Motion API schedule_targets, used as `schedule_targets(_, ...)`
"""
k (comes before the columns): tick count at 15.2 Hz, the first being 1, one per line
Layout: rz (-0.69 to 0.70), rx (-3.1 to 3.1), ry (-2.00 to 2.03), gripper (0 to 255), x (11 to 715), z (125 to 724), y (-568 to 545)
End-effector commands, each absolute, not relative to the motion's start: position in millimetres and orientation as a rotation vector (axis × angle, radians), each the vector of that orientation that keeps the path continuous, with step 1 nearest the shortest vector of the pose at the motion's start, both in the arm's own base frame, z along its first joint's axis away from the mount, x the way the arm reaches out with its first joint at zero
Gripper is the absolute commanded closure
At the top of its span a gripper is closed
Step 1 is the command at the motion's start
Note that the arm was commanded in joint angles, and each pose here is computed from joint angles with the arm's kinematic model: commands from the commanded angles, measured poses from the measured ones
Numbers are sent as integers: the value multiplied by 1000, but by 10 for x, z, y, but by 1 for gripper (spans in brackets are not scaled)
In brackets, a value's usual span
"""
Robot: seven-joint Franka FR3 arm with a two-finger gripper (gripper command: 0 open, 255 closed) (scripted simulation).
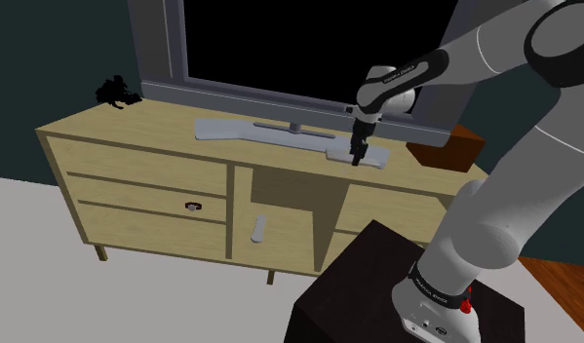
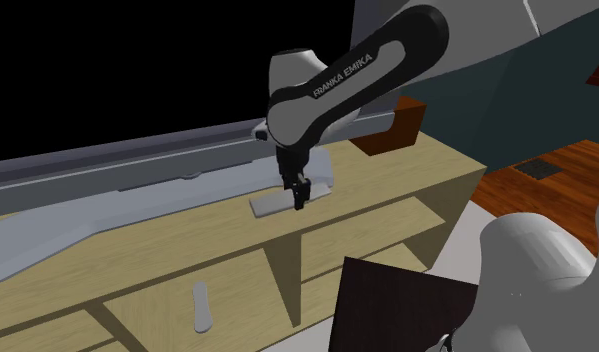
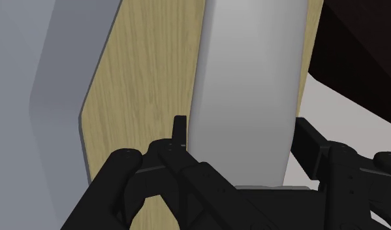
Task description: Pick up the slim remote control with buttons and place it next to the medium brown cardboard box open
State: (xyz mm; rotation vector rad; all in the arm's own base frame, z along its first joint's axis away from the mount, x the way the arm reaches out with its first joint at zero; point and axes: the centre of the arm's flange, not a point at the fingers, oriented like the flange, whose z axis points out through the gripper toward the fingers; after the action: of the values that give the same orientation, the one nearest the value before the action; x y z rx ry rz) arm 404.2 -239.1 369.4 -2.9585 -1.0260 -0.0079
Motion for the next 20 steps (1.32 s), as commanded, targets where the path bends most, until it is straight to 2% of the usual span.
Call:
schedule_targets(1,-7,-2959,-1026,255,4039,3803,-2383)
schedule_targets(20,-7,-2959,-1026,255,4039,4806,-2383)
